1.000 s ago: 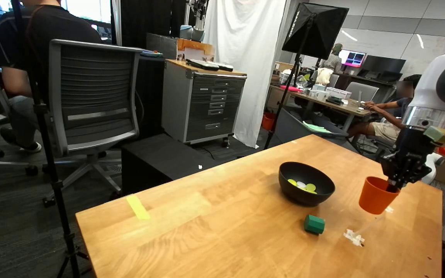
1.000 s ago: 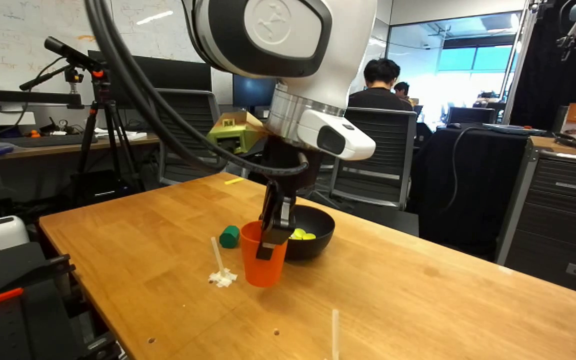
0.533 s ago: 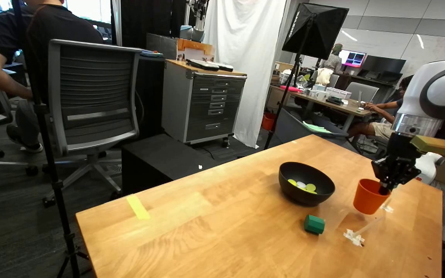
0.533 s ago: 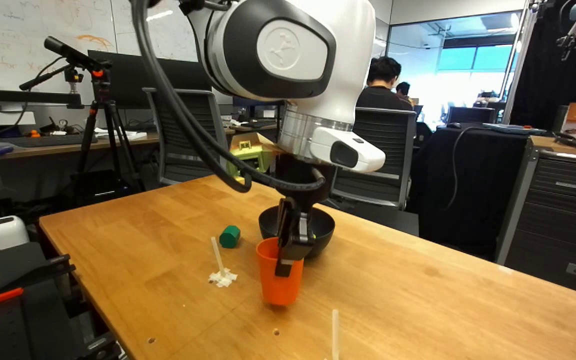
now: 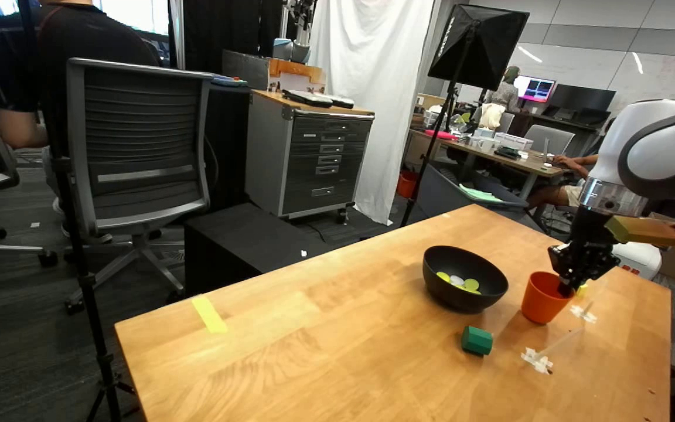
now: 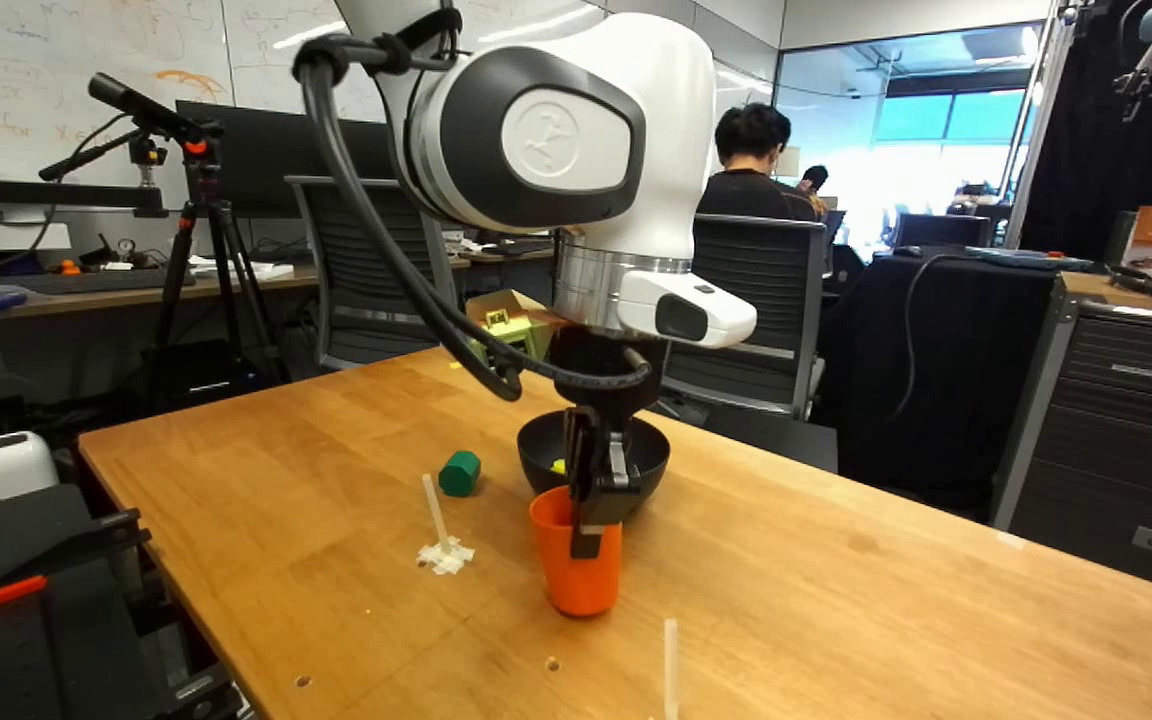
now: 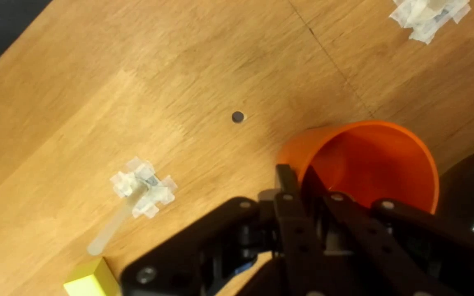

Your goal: Pour the contents of the cup into the bowl

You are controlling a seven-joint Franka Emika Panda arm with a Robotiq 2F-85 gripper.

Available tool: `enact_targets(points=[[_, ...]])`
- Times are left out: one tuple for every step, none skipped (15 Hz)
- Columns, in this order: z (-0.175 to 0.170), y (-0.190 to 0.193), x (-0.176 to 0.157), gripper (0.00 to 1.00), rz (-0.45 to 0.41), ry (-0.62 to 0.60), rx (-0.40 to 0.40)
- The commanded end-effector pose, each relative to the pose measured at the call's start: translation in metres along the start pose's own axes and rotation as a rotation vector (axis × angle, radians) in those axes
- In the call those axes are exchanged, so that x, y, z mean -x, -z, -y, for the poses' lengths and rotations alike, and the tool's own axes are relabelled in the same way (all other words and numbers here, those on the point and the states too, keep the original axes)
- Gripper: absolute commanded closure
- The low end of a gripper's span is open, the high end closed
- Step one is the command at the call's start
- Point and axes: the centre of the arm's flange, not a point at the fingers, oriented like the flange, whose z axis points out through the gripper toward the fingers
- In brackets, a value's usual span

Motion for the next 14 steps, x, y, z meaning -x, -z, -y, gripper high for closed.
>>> enact_targets(points=[[0.005,0.001,0.002,0.56,-0.024,0.021,-0.011],[0.006,0.001,0.003,0.49,-0.024,0.023,-0.009],[0.006,0.001,0.003,0.41,-0.026,0.025,-0.008],[0.007,0.001,0.003,0.34,-0.027,0.027,-0.007],[0.007,0.001,0.004,0.25,-0.025,0.028,-0.007],[0.008,0.001,0.004,0.19,-0.025,0.030,-0.007],[0.008,0.001,0.004,0.12,-0.024,0.031,-0.008],[0.008,0.001,0.005,0.03,-0.019,0.032,-0.012],[0.008,0.000,0.005,0.00,-0.012,0.033,-0.016],[0.009,0.000,0.005,0.00,-0.011,0.037,-0.029],[0.010,-0.001,0.006,0.00,-0.005,0.041,-0.044],[0.000,0.015,0.003,0.00,0.000,0.050,-0.061],[-0.003,0.023,0.004,0.00,-0.002,0.061,-0.085],[-0.005,0.033,0.007,0.00,-0.005,0.076,-0.110]])
